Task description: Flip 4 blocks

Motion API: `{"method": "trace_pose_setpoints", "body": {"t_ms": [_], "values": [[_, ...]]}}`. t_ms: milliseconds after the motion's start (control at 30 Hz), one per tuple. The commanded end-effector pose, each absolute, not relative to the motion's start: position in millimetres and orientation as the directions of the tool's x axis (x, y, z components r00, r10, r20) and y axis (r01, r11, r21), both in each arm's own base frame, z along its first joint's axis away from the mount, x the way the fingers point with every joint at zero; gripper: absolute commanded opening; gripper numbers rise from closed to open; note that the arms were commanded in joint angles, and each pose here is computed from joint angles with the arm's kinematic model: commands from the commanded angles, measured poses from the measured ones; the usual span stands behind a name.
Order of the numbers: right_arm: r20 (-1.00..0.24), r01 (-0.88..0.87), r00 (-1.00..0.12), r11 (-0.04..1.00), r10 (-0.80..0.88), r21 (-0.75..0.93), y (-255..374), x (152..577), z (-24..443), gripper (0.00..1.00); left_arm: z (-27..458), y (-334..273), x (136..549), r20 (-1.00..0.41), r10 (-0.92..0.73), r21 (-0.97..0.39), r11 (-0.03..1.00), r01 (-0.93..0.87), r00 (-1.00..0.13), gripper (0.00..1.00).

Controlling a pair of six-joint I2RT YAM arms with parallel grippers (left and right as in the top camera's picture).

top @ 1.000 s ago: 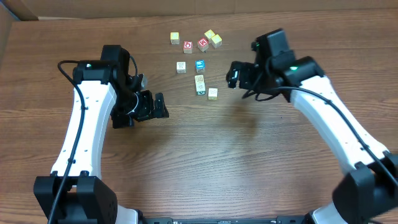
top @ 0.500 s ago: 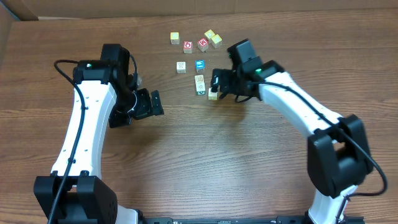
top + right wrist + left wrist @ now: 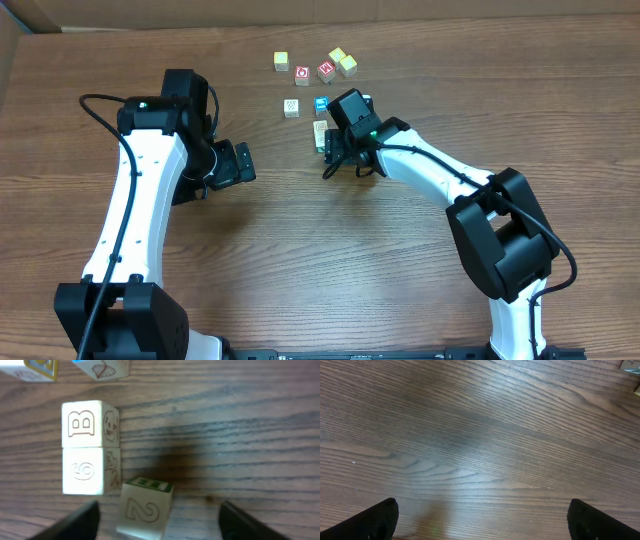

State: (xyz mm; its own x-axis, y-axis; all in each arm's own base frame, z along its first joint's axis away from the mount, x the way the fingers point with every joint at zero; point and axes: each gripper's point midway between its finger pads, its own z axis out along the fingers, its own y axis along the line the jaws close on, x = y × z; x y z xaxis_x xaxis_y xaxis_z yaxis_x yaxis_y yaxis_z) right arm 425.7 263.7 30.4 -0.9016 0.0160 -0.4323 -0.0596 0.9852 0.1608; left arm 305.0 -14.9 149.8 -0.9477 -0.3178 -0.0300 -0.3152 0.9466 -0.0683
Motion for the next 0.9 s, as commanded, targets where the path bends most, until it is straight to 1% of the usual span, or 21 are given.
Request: {"method": "trace_pose_setpoints", "body": {"t_ms": [0,133,267,333,367,600,767,800,867], "values": [[-0.462,-0.049,-0.887,0.990,0.019,0.136,260,432,36,0.72,158,-12,311,-0.068,-0.333,-0.064,0.942,-0.329,-0.941,1.00],[-0.455,-0.048,-0.891,0.990,0.017,0.130,258,430,31,0.69,158,-12,311,-0.068,-0.333,-0.064,0.942,-0.329,-0.941,1.00],[-0.460,-0.049,-0.888,0.990,0.018,0.134,259,430,28,0.68,158,-12,311,-0.069,-0.333,-0.065,0.942,-0.329,-0.940,1.00],[-0.466,-0.050,-0.884,0.989,0.021,0.139,260,431,29,0.63,158,-12,311,-0.068,-0.333,-0.064,0.942,-0.329,-0.941,1.00],[-0.466,-0.051,-0.885,0.989,0.020,0.139,260,431,29,0.62,158,-12,311,-0.069,-0.333,-0.065,0.942,-0.329,-0.940,1.00],[-0.464,-0.043,-0.886,0.989,0.028,0.143,258,429,22,0.62,158,-12,311,-0.069,-0.333,-0.065,0.942,-0.329,-0.940,1.00],[-0.447,-0.034,-0.893,0.985,0.045,0.168,262,425,21,0.57,158,-12,311,-0.068,-0.333,-0.064,0.942,-0.329,-0.941,1.00],[-0.445,-0.033,-0.895,0.986,0.045,0.166,261,425,20,0.54,158,-12,311,-0.068,-0.333,-0.064,0.942,-0.329,-0.941,1.00],[-0.439,-0.032,-0.897,0.987,0.042,0.160,260,423,18,0.51,158,-12,311,-0.068,-0.333,-0.064,0.942,-0.329,-0.941,1.00]]}}
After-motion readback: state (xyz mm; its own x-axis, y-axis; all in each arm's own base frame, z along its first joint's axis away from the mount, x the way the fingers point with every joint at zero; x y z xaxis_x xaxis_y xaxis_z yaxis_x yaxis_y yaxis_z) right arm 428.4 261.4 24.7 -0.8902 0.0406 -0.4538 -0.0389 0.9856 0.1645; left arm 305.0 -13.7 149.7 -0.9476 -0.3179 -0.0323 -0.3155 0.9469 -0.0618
